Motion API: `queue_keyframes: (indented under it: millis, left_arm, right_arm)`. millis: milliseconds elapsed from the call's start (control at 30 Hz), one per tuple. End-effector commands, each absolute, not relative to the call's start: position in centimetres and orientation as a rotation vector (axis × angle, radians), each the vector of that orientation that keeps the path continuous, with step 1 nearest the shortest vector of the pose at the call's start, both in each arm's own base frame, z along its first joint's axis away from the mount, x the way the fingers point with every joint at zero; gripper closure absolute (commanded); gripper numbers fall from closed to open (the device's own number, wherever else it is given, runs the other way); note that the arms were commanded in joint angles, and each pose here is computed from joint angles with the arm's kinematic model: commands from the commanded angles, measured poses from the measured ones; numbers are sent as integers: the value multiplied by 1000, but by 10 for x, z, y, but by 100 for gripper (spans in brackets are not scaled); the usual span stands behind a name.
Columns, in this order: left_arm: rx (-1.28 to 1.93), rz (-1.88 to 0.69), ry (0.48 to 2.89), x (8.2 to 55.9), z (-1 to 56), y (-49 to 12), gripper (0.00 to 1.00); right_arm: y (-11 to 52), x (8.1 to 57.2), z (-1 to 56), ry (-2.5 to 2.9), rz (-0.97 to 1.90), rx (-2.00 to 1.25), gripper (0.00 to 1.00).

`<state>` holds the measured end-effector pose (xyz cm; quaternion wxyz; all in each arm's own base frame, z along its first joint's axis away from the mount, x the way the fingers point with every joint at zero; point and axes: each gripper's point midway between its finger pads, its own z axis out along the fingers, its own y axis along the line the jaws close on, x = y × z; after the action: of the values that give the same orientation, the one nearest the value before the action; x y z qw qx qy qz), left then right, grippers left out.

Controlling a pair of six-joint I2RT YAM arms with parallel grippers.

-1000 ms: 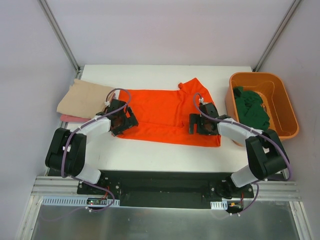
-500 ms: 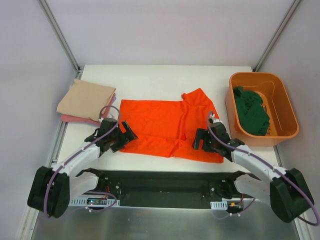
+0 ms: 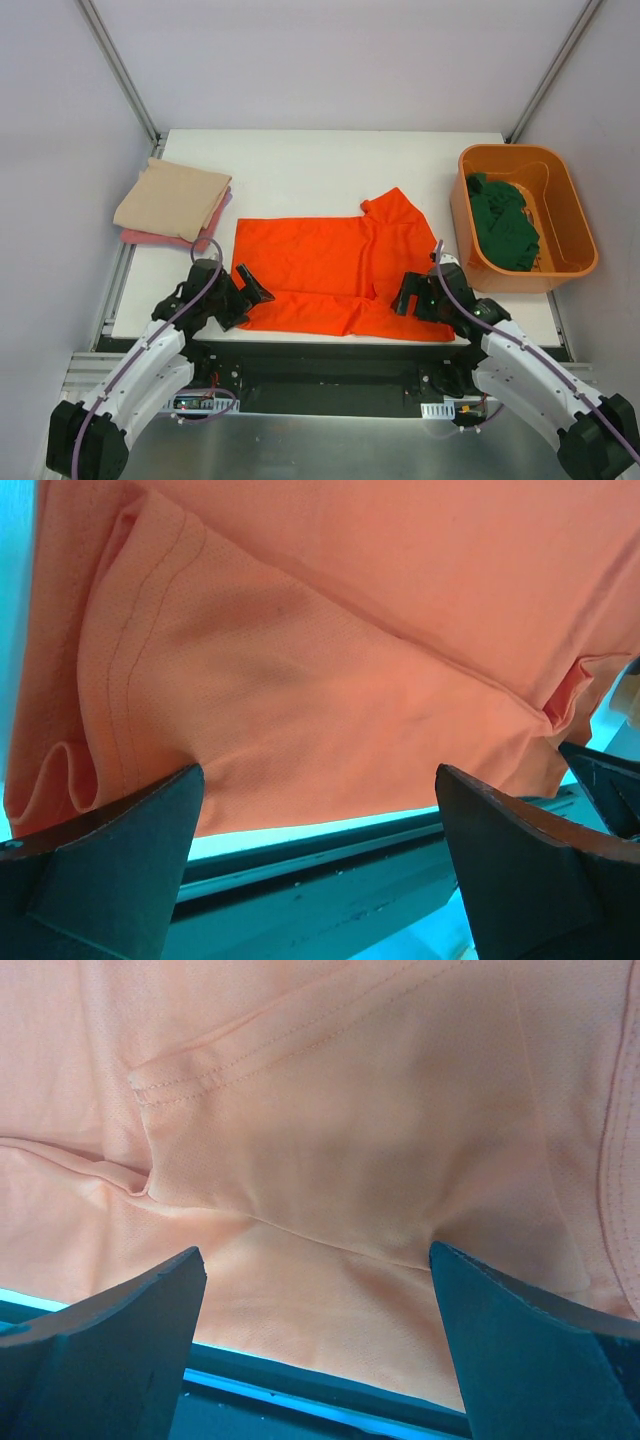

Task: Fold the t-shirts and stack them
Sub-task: Fold the flattened tshirt in 1/3 of the way, then grap the side of the flattened tshirt furthest away from the robot with both arms

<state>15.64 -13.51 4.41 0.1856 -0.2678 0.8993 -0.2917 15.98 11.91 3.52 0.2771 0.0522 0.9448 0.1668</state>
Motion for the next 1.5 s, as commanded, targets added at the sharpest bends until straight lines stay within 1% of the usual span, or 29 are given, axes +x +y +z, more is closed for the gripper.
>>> queue_keyframes:
  millis: [0,133,333,500,600,667,800,867,933,1067,1200,1300,1400,1467]
  left_arm:
    - [-768,-838,2594,139,43,-137,1]
    - [-707,-809,2554,153,60,-135,1]
    - [-582,-715,2438,193,107,-129,1]
    - [-538,-489,2361,238,135,-109,1]
    - [-526,-307,2366,273,140,-97,1]
    - [-527,-233,2391,295,139,-94,1]
    - [-523,-36,2437,343,127,-80,1]
    - [-552,34,2440,368,125,-73,5]
    - [-567,108,2478,385,115,-67,12]
    - [-580,202,2540,411,90,-62,22]
    - [-619,240,2594,422,65,-58,31]
    - [-635,308,2597,427,54,-51,32]
    - [-645,306,2619,430,46,-52,37]
    - [-662,311,2622,430,42,-51,40]
  right_arm:
    - [119,156,44,2532,460,126,4]
    - [124,165,61,2485,483,85,4]
    - [129,191,98,2401,441,-25,4]
    - [129,225,125,2326,342,-46,4]
    - [134,250,142,2284,318,-33,4]
    - [141,272,156,2252,320,-63,4]
    - [138,318,164,2275,269,-61,4]
    - [135,344,156,2320,250,-33,4]
    - [135,369,154,2337,243,-17,4]
    - [146,422,152,2351,253,-21,4]
    - [150,470,132,2391,204,7,4]
    - [148,501,118,2431,160,-2,4]
    - [153,525,113,2450,159,-9,4]
    - [152,535,99,2466,135,-17,4]
